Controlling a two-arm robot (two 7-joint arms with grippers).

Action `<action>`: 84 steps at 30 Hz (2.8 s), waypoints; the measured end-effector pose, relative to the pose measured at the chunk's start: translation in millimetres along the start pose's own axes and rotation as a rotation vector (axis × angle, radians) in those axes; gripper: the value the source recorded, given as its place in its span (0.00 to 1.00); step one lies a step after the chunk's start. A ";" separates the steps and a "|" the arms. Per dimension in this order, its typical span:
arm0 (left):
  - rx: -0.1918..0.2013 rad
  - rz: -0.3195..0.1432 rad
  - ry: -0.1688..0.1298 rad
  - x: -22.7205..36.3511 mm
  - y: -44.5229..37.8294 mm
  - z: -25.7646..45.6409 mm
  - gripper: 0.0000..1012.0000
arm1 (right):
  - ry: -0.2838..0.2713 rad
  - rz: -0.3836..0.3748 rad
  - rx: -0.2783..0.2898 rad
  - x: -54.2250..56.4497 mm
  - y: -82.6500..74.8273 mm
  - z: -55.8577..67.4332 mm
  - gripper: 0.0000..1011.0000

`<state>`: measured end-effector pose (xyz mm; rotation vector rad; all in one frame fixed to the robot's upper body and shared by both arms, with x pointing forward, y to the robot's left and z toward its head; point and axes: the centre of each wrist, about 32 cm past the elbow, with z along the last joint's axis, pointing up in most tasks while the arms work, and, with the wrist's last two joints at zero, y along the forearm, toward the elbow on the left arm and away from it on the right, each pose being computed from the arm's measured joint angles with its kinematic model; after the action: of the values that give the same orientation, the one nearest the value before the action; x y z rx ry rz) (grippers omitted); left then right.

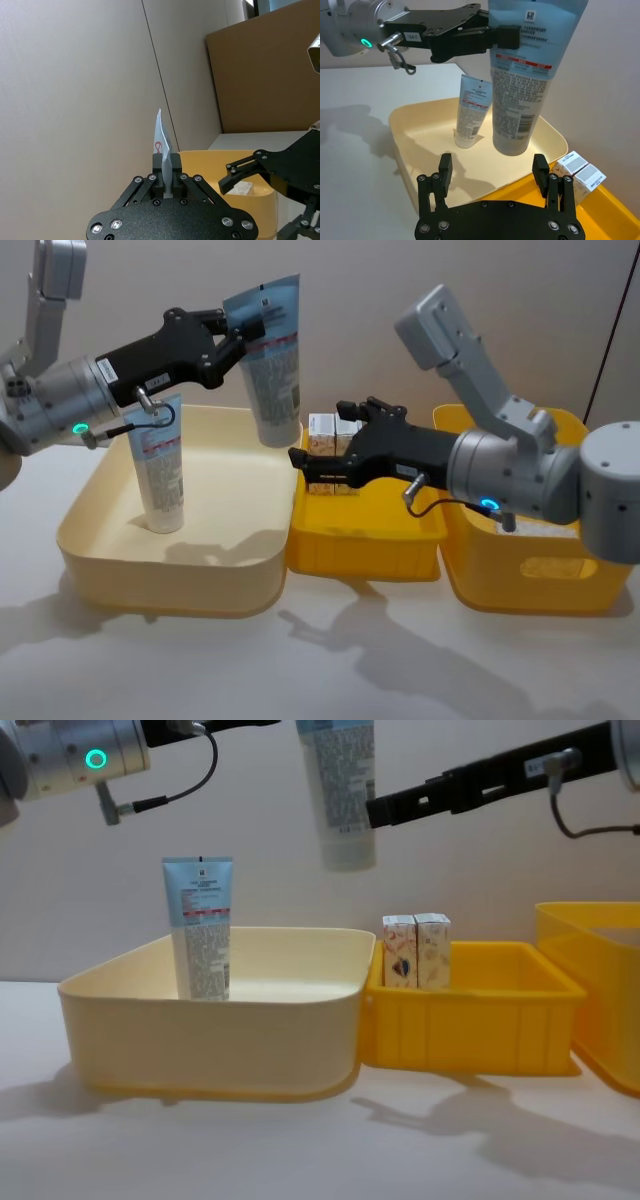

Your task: Bimanual collaborative sorting of washing and personal care products

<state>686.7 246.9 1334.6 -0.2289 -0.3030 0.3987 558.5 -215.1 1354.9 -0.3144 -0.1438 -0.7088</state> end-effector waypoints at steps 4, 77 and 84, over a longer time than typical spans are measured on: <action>0.002 0.000 0.003 -1.0 0.2 -0.5 0.08 | -0.009 -0.031 0.011 -4.0 4.4 0.9 0.99; -0.029 -0.050 0.019 -12.2 -14.4 -1.6 0.09 | 0.011 -0.232 -0.006 -36.4 62.6 -2.7 0.99; -0.034 -0.058 0.016 -13.0 -16.2 -0.1 0.09 | 0.009 -0.239 0.004 -38.3 68.3 -1.1 0.99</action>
<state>680.9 227.0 1335.8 -0.2561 -0.2999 0.3347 574.7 -143.1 1328.8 -0.2934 -0.1761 -0.9458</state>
